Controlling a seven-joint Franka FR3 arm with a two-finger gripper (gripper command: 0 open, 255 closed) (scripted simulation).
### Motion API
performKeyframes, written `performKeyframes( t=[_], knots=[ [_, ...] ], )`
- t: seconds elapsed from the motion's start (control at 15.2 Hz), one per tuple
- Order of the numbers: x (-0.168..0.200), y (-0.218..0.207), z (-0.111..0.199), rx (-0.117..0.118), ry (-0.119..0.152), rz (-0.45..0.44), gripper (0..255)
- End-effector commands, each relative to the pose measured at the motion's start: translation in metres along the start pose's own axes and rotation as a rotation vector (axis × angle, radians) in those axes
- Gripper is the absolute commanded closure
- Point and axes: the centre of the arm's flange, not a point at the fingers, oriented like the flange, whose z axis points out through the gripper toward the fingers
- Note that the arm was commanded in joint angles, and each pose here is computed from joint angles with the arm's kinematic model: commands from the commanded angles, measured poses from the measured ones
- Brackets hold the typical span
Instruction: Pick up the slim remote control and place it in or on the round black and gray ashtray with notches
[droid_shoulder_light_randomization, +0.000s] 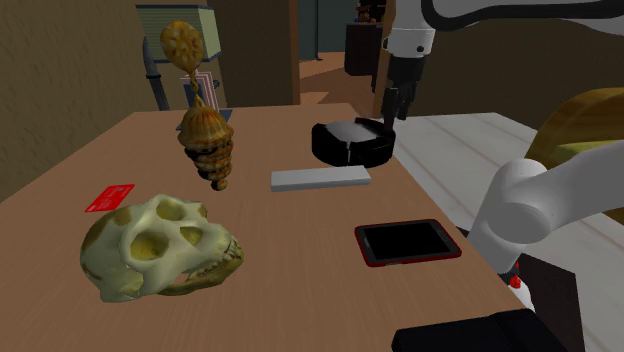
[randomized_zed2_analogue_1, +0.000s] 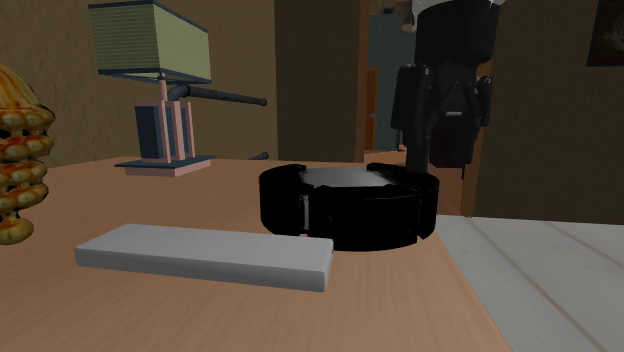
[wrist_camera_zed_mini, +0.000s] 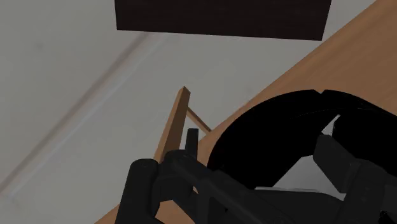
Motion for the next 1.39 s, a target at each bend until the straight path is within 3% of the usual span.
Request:
performKeyframes(
  t=[0.0, 0.66, 1.32],
  knots=[
    [0.0, 0.0, 0.0, 0.0, 0.0, 0.0, 0],
    [0.051, -0.12, 0.009, 0.014, -0.007, -0.301, 0],
    [0.063, -0.249, 0.017, 0.028, -0.014, -0.603, 0]
  ],
)
